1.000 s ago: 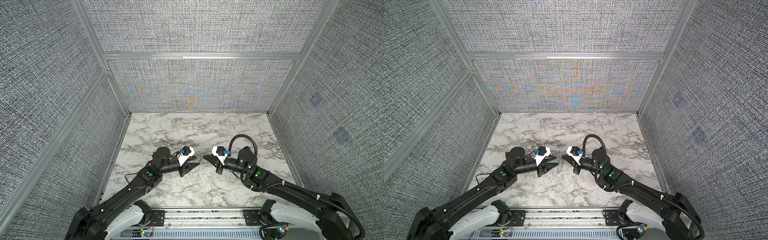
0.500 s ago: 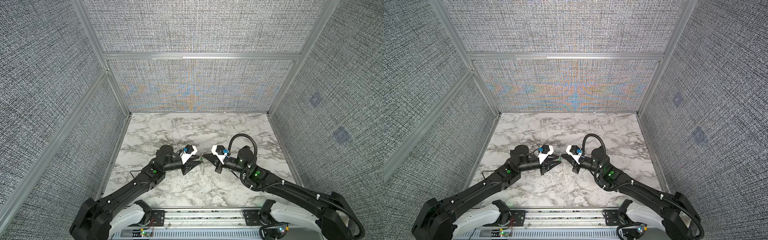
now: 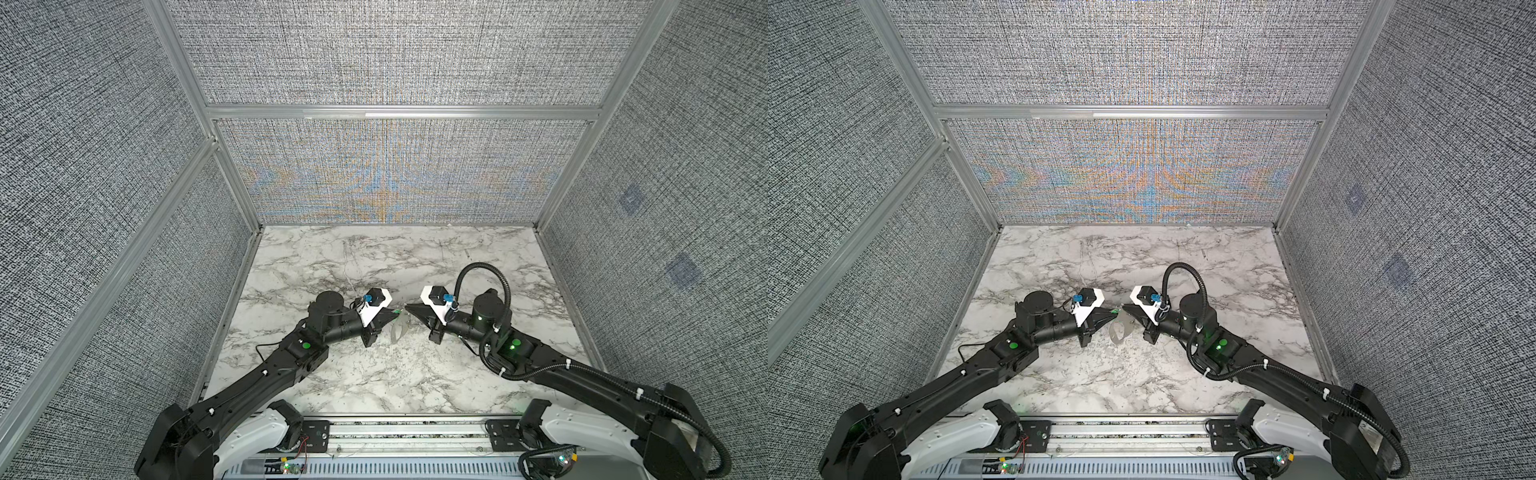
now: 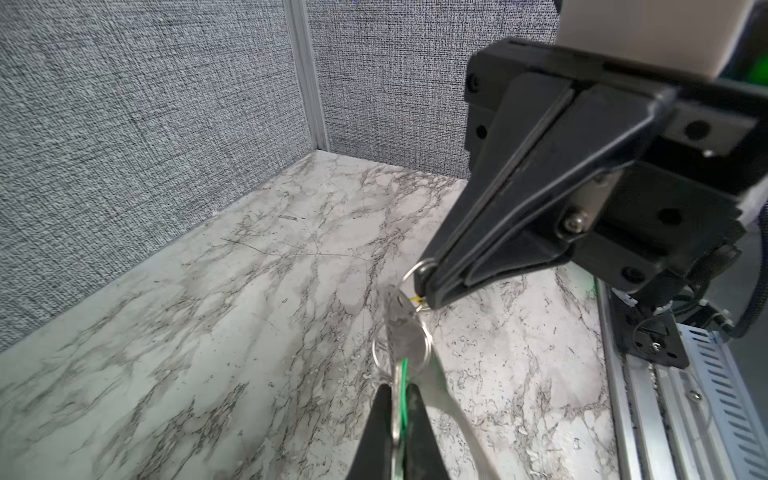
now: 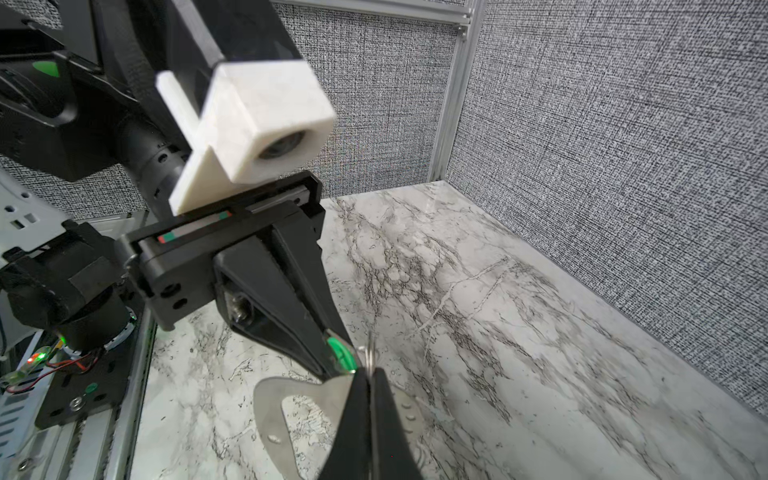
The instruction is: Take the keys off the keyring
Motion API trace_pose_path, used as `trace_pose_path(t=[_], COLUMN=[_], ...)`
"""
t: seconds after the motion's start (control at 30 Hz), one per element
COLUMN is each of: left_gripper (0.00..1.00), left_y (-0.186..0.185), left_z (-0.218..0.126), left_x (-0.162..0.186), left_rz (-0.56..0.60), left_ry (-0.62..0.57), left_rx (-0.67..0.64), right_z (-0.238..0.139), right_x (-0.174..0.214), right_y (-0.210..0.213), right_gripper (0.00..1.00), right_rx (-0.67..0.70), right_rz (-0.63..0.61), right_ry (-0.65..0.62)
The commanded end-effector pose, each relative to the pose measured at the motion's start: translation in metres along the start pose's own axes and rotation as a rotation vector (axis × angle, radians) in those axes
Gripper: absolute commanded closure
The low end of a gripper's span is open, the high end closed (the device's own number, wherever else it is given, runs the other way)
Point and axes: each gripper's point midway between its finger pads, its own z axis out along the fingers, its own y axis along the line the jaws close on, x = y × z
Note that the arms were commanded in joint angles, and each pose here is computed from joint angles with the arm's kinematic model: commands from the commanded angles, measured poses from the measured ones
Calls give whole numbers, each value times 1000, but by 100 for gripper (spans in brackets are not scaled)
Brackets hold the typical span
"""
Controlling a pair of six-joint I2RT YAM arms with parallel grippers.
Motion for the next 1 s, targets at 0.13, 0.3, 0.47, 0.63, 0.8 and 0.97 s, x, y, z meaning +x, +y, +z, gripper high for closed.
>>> trace_pose_path(t=[0.13, 0.3, 0.47, 0.63, 0.8, 0.97], left_gripper=[100, 100, 100, 100, 100, 100], left_y=[21, 22, 22, 20, 18, 15], left_z=[-6, -8, -7, -4, 0, 4], left_x=[-14, -21, -19, -13, -8, -6], left_rz=[57, 71, 69, 53, 44, 35], left_ry=[-16, -30, -21, -4, 10, 21], left_rx=[-129, -144, -141, -121, -106, -84], right_z=[3, 4, 4, 4, 3, 2], right_x=[3, 5, 1, -8, -14, -15], right_y=[-5, -6, -10, -15, -22, -23], right_gripper=[100, 100, 100, 100, 100, 100], right_rx=[35, 48, 76, 111, 154, 167], right_rz=[42, 45, 43, 47, 60, 62], right_ry=[43, 52, 46, 22, -4, -12])
